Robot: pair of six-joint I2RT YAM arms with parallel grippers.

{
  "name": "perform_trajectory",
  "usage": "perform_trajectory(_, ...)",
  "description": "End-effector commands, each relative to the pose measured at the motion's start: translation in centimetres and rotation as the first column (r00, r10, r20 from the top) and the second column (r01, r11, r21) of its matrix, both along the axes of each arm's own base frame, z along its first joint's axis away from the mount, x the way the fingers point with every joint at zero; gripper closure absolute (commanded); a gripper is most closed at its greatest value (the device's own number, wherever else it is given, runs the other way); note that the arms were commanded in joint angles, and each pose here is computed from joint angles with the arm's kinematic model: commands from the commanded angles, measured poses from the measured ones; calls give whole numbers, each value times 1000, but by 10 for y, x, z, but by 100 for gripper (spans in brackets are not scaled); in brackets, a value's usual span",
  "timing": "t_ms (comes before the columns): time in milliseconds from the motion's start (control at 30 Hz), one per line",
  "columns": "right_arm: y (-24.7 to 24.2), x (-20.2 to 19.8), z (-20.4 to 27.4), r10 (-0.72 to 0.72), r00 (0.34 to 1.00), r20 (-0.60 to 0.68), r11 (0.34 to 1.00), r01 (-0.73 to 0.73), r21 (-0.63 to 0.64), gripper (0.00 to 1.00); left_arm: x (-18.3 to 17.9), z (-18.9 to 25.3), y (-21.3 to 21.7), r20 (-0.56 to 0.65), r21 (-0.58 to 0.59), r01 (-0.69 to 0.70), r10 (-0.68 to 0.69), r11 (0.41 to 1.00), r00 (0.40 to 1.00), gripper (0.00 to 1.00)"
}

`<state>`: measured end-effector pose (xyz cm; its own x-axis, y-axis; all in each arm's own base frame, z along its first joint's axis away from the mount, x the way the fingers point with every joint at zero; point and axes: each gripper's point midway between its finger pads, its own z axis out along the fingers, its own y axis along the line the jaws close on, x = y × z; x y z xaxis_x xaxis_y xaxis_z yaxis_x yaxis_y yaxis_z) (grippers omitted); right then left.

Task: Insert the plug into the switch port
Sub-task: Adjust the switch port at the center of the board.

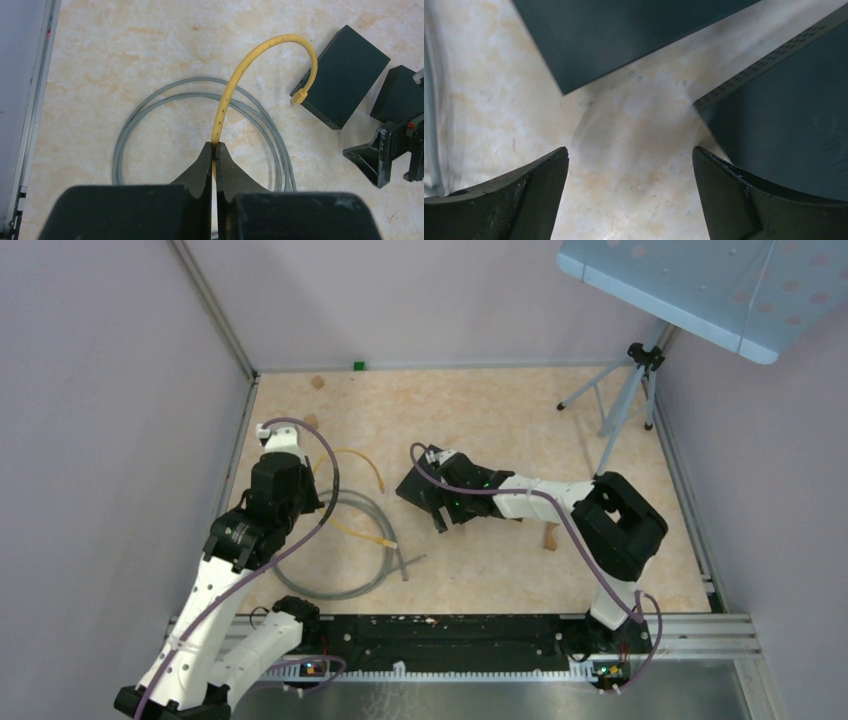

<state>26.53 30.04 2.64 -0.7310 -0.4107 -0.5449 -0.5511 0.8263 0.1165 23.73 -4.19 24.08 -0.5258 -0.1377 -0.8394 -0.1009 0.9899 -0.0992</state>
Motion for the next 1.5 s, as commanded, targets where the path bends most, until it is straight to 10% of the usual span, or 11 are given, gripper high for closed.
perform_trajectory(0, -15, 28, -10, -139, 989, 57, 983, 145, -115, 7, 1, 24, 6, 70, -11, -28, 29, 1000, 997, 98)
perform_trajectory(767, -66, 176, 27, -500, 861, 93, 864, 503, -14, 7, 1, 29, 6, 78, -4, -22, 23, 1000, 997, 98)
perform_trajectory(1000, -100, 152, 99, -519, 838, 168, 853, 519, 50, 7, -1, 29, 9, 86, 2, -32, 32, 999, 996, 97)
perform_trajectory(1467, -256, 81, 44, -789, 607, 95, 603, 795, -66, 7, 3, 27, 0, 80, -16, 4, -3, 1000, 997, 98)
